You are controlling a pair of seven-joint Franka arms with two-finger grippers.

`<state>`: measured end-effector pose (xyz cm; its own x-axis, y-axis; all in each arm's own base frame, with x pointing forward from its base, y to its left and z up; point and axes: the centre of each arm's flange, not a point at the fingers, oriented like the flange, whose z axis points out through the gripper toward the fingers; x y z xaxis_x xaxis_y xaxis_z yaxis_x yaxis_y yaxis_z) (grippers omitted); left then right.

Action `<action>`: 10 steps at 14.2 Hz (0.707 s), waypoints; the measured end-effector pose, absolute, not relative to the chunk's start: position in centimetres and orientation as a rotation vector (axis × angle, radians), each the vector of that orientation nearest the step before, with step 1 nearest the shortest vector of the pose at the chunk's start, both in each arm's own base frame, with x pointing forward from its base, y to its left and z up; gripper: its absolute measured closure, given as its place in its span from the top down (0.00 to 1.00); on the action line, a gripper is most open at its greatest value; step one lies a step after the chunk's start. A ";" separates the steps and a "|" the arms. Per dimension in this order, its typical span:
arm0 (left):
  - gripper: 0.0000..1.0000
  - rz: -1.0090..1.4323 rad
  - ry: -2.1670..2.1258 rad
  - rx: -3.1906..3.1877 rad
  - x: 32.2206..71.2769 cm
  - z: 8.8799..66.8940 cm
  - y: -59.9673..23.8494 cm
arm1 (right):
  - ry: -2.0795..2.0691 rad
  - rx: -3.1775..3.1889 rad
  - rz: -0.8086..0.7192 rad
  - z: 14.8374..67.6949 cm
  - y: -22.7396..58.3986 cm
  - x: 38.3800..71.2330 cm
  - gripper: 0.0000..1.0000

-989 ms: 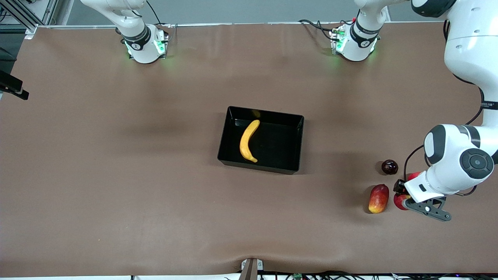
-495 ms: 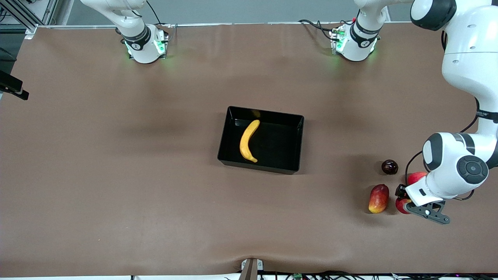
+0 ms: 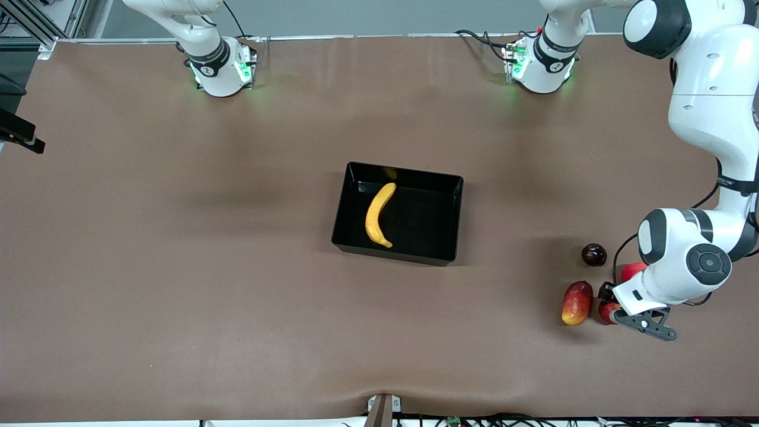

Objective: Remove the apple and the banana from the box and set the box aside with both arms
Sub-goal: 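Lower the apple onto the table and open the left gripper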

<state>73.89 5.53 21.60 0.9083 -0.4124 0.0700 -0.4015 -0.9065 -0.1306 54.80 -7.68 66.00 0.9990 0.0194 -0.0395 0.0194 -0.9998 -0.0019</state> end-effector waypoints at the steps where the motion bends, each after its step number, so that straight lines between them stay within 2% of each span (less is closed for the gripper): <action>1: 0.67 -0.148 0.631 -2.957 73.9 21.7 5.6 | -0.030 -3.139 0.062 66.0 -7.7 54.8 1.00; 2: 0.67 -0.150 0.628 -2.957 74.0 21.7 5.8 | -0.030 -3.139 0.062 66.0 -7.7 54.8 1.00; 3: 0.72 -0.158 0.624 -2.957 74.0 21.8 5.9 | -0.030 -3.139 0.062 66.0 -7.7 54.8 1.00; 6: 0.99 -0.209 0.607 -2.946 74.7 23.6 6.5 | -0.029 -3.139 0.063 66.0 -7.7 54.8 1.00; 10: 1.00 -0.228 0.591 -2.985 75.0 28.3 4.8 | -0.028 -3.139 0.065 65.9 -7.8 54.8 1.00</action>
<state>74.96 4.76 28.32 0.9140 -0.3849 0.1285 -0.3714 -0.9210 -0.1174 54.84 -7.77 65.90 0.9990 0.0178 -0.0414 0.0178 -0.9998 -0.0020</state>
